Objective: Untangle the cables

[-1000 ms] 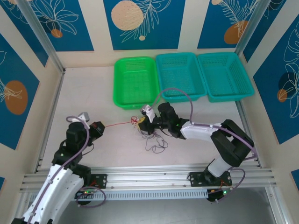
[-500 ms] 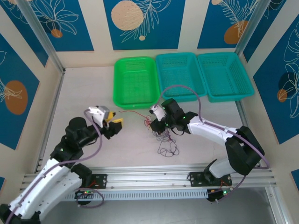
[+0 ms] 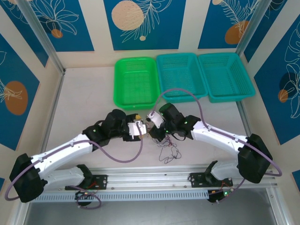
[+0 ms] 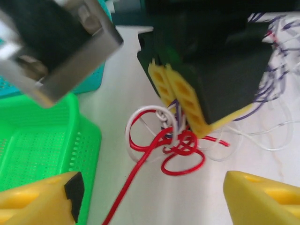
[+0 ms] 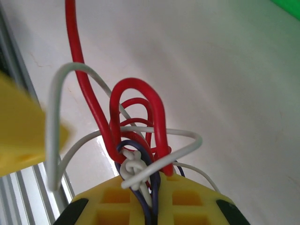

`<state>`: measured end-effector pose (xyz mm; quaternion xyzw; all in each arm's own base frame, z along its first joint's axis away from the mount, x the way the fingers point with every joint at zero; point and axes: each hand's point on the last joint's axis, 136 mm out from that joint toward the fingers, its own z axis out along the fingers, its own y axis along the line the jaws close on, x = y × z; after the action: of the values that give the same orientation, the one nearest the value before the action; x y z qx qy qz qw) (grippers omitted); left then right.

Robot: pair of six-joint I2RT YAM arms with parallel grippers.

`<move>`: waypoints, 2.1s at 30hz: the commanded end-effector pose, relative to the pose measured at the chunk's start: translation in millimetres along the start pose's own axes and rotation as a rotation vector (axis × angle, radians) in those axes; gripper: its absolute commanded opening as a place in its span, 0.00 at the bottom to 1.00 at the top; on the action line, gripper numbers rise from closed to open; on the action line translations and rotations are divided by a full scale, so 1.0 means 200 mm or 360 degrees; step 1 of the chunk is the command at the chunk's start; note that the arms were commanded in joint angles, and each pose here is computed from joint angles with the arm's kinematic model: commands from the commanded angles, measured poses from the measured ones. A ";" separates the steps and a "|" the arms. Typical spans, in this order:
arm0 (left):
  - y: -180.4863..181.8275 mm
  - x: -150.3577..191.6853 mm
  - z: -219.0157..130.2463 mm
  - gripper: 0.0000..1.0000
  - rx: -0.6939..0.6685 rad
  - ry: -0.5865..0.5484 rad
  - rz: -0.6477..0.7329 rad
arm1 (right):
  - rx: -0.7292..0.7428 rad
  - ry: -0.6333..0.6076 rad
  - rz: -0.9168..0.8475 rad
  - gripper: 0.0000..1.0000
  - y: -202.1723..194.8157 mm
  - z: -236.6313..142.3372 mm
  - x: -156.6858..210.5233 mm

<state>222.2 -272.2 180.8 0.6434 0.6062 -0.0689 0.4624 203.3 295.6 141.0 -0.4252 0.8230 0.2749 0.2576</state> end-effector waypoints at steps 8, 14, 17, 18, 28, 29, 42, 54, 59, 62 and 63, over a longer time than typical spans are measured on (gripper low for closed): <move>0.07 -0.04 -0.07 0.00 -0.0219 -0.0131 -0.0011 | 0.0151 -0.0061 -0.0043 0.10 -0.04 -0.06 -0.07; 0.17 -0.10 -0.18 0.00 -0.0366 -0.0246 -0.0281 | 0.0480 0.0032 0.0504 0.18 -0.35 0.11 0.12; 0.25 -0.11 -0.28 0.00 -0.0494 -0.0296 -0.0425 | 0.0502 0.0128 0.0896 0.07 -0.48 0.16 0.29; 0.28 -0.10 -0.31 0.00 -0.0541 -0.0310 -0.0476 | 0.0507 0.0116 0.0998 0.00 -0.51 0.16 0.34; 0.51 0.05 -0.58 0.00 -0.0954 -0.0330 -0.0979 | 0.0682 -0.0110 0.1624 0.00 -0.75 -0.06 0.61; 0.53 0.09 -0.60 0.00 -0.1001 -0.0309 -0.1030 | 0.0706 -0.0125 0.1674 0.00 -0.77 -0.09 0.64; 0.55 0.14 -0.63 0.00 -0.0913 -0.0394 -0.1289 | 0.0746 -0.0406 0.1752 0.00 -0.78 -0.29 0.65; 1.02 0.06 -0.22 0.00 -0.1014 -0.0403 -0.1403 | 0.0572 -0.0379 0.1418 0.00 -0.55 -0.22 0.42; 1.25 0.21 0.05 0.00 -0.1131 -0.0300 -0.1449 | 0.0480 -0.0345 0.1359 0.00 -0.48 -0.20 0.38; 1.39 0.31 0.18 0.00 -0.1145 -0.0300 -0.1525 | 0.0433 -0.0330 0.1271 0.00 -0.43 -0.20 0.34; 1.43 0.34 0.21 0.00 -0.1146 -0.0296 -0.1550 | 0.0425 -0.0327 0.1241 0.00 -0.42 -0.20 0.33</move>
<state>467.9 -215.4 234.6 0.1285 0.7967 -0.1065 0.5808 233.9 176.6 87.8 0.0241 0.9286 0.2645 0.2592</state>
